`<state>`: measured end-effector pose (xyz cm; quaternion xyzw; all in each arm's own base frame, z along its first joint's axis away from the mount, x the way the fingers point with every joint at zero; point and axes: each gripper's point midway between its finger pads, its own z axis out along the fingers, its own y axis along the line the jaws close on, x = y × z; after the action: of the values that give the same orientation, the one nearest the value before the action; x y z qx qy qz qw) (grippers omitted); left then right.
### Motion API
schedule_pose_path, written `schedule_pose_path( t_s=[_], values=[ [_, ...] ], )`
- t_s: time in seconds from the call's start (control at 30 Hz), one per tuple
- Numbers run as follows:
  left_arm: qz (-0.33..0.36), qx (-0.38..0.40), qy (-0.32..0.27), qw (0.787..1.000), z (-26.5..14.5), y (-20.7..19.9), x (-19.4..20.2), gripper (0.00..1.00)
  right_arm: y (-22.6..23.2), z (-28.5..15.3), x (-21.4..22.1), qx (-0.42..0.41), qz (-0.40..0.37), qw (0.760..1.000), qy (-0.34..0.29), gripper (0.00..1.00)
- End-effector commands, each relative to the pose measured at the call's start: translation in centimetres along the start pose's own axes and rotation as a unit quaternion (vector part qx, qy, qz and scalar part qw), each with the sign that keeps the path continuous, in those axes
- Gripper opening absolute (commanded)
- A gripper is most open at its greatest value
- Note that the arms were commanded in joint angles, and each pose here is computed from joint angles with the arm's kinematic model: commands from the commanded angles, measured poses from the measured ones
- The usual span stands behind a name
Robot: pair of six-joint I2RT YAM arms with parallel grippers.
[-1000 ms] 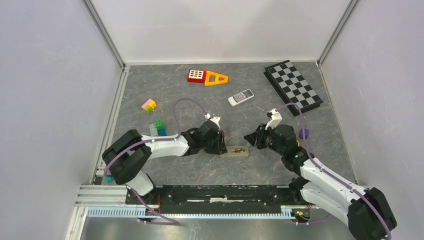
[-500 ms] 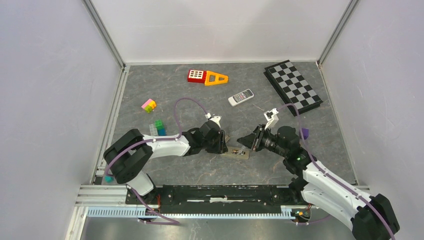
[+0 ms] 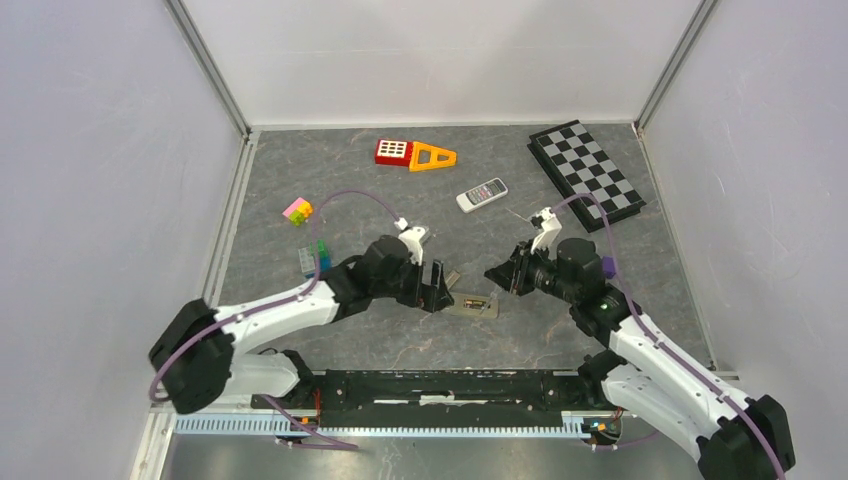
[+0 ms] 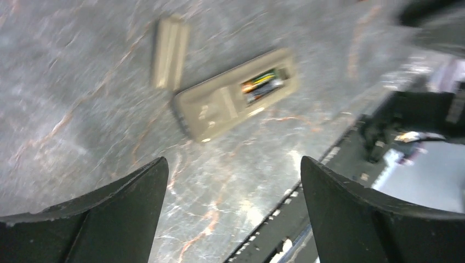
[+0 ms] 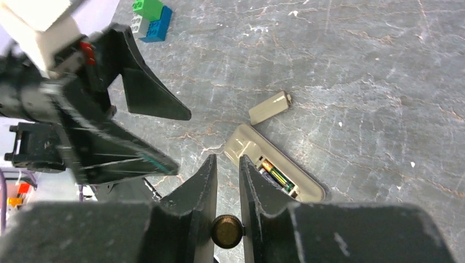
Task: Unload the batteries from the remote control
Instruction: Adjust the screwdriver.
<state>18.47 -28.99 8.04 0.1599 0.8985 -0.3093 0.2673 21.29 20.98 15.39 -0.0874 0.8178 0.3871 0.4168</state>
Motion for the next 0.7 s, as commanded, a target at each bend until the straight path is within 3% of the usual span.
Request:
schedule_pose_path(
  t_s=[0.0,0.2,0.4,0.67],
  values=[
    [0.109,0.192,-0.028,0.975,-3.3,-6.2,-1.6,0.98,3.8,-0.3,-2.7,-0.079,-0.053,0.995,0.001,0.00],
    [0.131,0.330,0.012,0.935,-4.2,-10.8,-0.9,0.95,7.0,-0.7,-3.8,-0.144,-0.055,0.988,0.021,0.00],
    [0.132,0.366,-0.015,0.921,-4.6,-12.4,-2.2,0.94,8.6,-1.3,-4.0,-0.179,-0.043,0.982,0.032,0.00],
    [0.117,0.403,-0.016,0.908,-4.4,-14.0,-3.1,0.77,9.3,-1.5,-4.2,-0.190,-0.029,0.981,0.034,0.00]
  ],
)
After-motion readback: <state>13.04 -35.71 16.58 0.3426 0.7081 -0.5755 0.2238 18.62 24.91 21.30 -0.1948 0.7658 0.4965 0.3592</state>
